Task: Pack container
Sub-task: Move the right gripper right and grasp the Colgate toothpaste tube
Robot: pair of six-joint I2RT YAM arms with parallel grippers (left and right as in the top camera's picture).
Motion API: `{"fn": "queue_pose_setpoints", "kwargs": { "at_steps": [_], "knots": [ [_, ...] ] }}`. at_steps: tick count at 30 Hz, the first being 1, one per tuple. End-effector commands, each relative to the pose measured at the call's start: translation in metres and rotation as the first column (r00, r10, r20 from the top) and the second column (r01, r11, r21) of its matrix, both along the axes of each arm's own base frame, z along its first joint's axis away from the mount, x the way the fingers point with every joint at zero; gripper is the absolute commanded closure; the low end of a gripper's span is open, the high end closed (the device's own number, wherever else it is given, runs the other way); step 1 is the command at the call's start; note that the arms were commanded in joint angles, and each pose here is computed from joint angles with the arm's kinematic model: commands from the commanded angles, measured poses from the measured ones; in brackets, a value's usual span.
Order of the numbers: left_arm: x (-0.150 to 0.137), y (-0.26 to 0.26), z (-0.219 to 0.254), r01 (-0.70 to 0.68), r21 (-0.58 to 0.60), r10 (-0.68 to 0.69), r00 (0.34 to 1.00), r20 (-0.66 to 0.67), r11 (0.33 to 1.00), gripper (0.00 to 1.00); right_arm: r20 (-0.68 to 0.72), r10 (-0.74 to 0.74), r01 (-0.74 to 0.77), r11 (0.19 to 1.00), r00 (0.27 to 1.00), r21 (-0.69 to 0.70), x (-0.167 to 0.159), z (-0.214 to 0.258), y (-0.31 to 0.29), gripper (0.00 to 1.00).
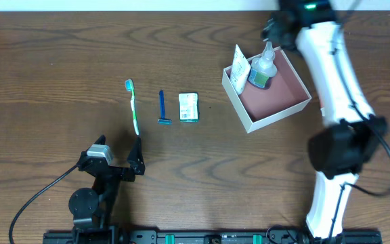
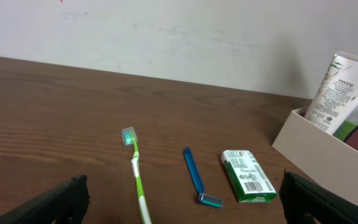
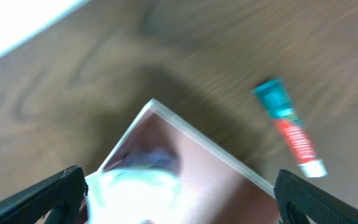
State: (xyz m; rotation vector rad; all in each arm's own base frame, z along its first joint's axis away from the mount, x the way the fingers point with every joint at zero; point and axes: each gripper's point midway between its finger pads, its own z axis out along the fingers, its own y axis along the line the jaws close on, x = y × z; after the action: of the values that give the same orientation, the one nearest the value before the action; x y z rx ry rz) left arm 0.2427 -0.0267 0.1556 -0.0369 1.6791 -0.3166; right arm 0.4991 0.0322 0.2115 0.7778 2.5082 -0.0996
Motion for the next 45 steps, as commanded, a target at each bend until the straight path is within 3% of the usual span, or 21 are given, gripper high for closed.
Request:
{"fn": "queue_pose_setpoints", "kwargs": {
  "at_steps": [1, 6, 11, 19, 24, 41, 45],
  "knots": [
    [-0.001, -0.001, -0.016, 0.006, -0.014, -0.006, 0.999, -0.051, 1.0, 0.02, 0.157, -0.125, 0.128, 0.992, 0.98, -0.009, -0.026, 0.084, -0.069, 0.02],
    [-0.001, -0.001, -0.016, 0.006, -0.014, -0.006, 0.999, -0.051, 1.0, 0.02, 0.073, -0.229, 0.229, 0.973, 0.971, 0.006, -0.063, 0.083, -0.13, 0.01],
    [-0.001, -0.001, -0.016, 0.006, -0.014, -0.006, 0.999, -0.051, 1.0, 0.02, -0.126, -0.113, 0.113, 0.994, 0.986, -0.013, -0.084, 0.045, -0.158, 0.01],
    [-0.001, -0.001, -0.016, 0.006, -0.014, -0.006, 0.999, -0.051, 1.0, 0.02, -0.279, 0.038, -0.037, 0.999, 0.96, 0.007, -0.07, -0.02, -0.16, 0.01],
    [-0.001, -0.001, -0.016, 0.006, -0.014, -0.006, 0.999, -0.051, 1.0, 0.02, -0.316, 0.296, -0.275, 0.955, 0.901, 0.11, -0.055, -0.06, -0.137, 0.04],
    [-0.001, -0.001, -0.016, 0.006, -0.014, -0.006, 0.999, -0.051, 1.0, 0.02, -0.435, 0.355, -0.311, 0.935, 0.827, 0.173, -0.063, -0.137, -0.133, 0.12],
    [-0.001, -0.001, -0.016, 0.006, -0.014, -0.006, 0.999, -0.051, 1.0, 0.02, -0.459, 0.4, -0.356, 0.916, 0.793, 0.185, -0.067, -0.163, -0.133, 0.08]
  ]
}}
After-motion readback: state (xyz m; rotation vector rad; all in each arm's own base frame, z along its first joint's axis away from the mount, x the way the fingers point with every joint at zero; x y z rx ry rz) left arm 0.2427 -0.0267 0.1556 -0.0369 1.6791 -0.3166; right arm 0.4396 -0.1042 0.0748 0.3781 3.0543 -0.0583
